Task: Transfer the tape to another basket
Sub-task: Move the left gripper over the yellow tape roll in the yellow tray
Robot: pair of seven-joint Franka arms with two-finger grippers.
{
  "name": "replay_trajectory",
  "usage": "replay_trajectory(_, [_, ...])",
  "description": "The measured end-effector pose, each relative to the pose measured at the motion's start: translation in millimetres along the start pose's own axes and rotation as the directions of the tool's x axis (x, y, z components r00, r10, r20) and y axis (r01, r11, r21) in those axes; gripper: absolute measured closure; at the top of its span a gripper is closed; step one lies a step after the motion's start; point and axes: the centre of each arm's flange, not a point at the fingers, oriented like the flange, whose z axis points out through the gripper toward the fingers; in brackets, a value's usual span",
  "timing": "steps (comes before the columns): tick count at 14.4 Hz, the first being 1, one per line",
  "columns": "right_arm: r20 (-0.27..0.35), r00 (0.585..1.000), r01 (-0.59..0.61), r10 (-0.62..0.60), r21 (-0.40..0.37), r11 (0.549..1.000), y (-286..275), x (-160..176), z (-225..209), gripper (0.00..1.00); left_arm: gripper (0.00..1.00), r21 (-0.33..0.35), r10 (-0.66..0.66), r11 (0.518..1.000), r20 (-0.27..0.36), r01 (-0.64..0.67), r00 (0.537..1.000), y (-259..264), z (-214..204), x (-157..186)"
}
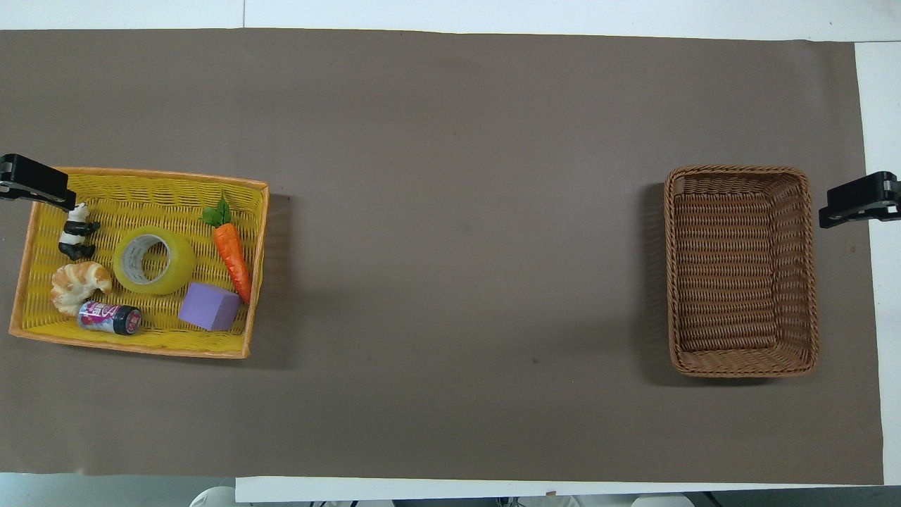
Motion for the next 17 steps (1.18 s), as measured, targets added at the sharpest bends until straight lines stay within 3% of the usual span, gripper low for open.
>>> replay_trajectory(5, [0.000,1.000,0.000,0.000,0.000,1.000,0,0,0,0.00,0.00,0.001,-0.023,1.000,0.003,0.023,1.000,-2,4,1])
replay_trajectory(8, [0.000,1.000,0.000,0.000,0.000,1.000,0,0,0,0.00,0.00,-0.002,-0.072,0.997,-0.067,0.072,0.995,-7,18,12])
replay_trajectory(9, [0.000,1.000,0.000,0.000,0.000,1.000,0,0,0,0.00,0.00,-0.003,-0.081,0.997,-0.082,0.081,0.993,-8,34,14])
replay_trajectory(13, [0.000,1.000,0.000,0.000,0.000,1.000,0,0,0,0.00,0.02,-0.005,-0.124,0.992,-0.044,0.124,0.991,-27,132,9])
replay_trajectory(17, [0.000,1.000,0.000,0.000,0.000,1.000,0,0,0,0.00,0.10,-0.018,-0.186,0.983,-0.085,0.185,0.979,-60,213,11])
